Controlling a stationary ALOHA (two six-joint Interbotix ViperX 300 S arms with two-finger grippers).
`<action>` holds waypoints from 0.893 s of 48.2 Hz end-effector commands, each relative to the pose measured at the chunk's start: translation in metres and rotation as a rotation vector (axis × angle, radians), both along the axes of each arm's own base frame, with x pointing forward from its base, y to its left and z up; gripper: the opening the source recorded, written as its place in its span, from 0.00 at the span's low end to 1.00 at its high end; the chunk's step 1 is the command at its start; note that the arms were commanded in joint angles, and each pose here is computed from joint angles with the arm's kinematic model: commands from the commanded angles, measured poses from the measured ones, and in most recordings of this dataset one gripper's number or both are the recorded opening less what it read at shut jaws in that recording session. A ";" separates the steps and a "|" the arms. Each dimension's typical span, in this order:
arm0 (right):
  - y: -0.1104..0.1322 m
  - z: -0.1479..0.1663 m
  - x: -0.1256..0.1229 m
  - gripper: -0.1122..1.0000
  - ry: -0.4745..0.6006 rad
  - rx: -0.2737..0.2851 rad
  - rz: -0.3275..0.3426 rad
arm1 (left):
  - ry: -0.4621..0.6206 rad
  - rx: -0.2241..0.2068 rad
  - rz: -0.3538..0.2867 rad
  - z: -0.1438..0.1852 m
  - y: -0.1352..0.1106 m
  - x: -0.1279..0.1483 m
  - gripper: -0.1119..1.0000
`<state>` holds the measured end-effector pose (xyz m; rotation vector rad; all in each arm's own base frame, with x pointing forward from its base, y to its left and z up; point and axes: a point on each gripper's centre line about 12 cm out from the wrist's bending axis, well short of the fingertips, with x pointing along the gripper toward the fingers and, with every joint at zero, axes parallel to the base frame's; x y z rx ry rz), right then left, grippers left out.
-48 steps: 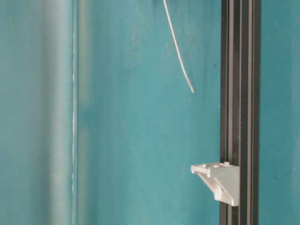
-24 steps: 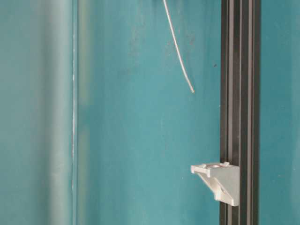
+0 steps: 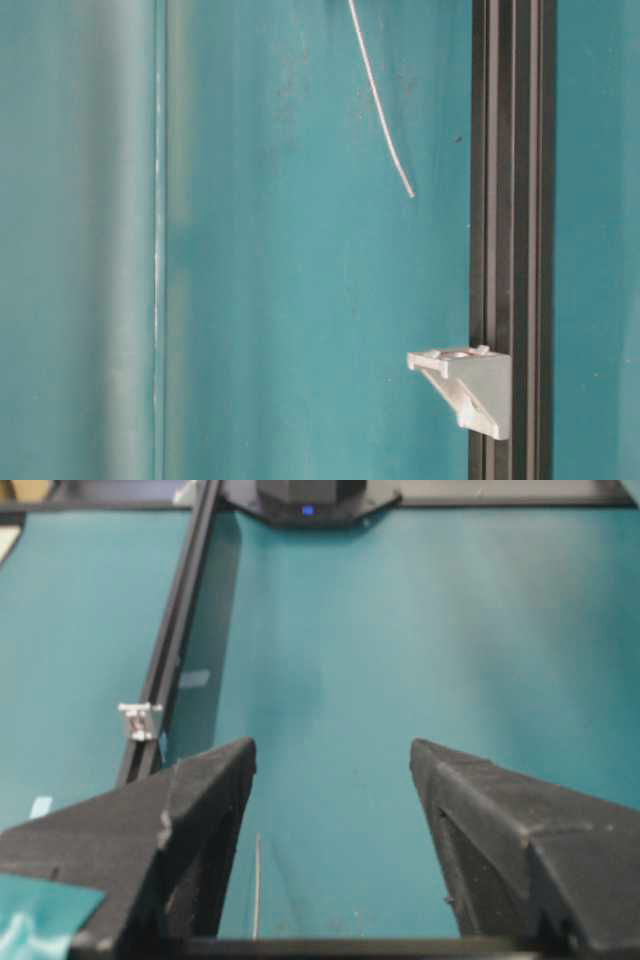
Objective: Insert the wire into the hole on the left side and pull it with the left arm.
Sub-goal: 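Open both grippers and move them toward the white wire, then lower the right gripper over the white wire near its tip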
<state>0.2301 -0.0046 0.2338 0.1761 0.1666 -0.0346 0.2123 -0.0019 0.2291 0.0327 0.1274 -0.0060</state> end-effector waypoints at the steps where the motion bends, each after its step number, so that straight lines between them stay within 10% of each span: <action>1: -0.001 0.007 0.007 0.76 -0.017 0.002 -0.004 | -0.017 -0.003 0.004 0.007 0.001 0.006 0.68; 43: 0.001 -0.046 0.053 0.76 0.225 0.047 -0.004 | 0.196 -0.016 0.010 -0.038 0.001 0.036 0.70</action>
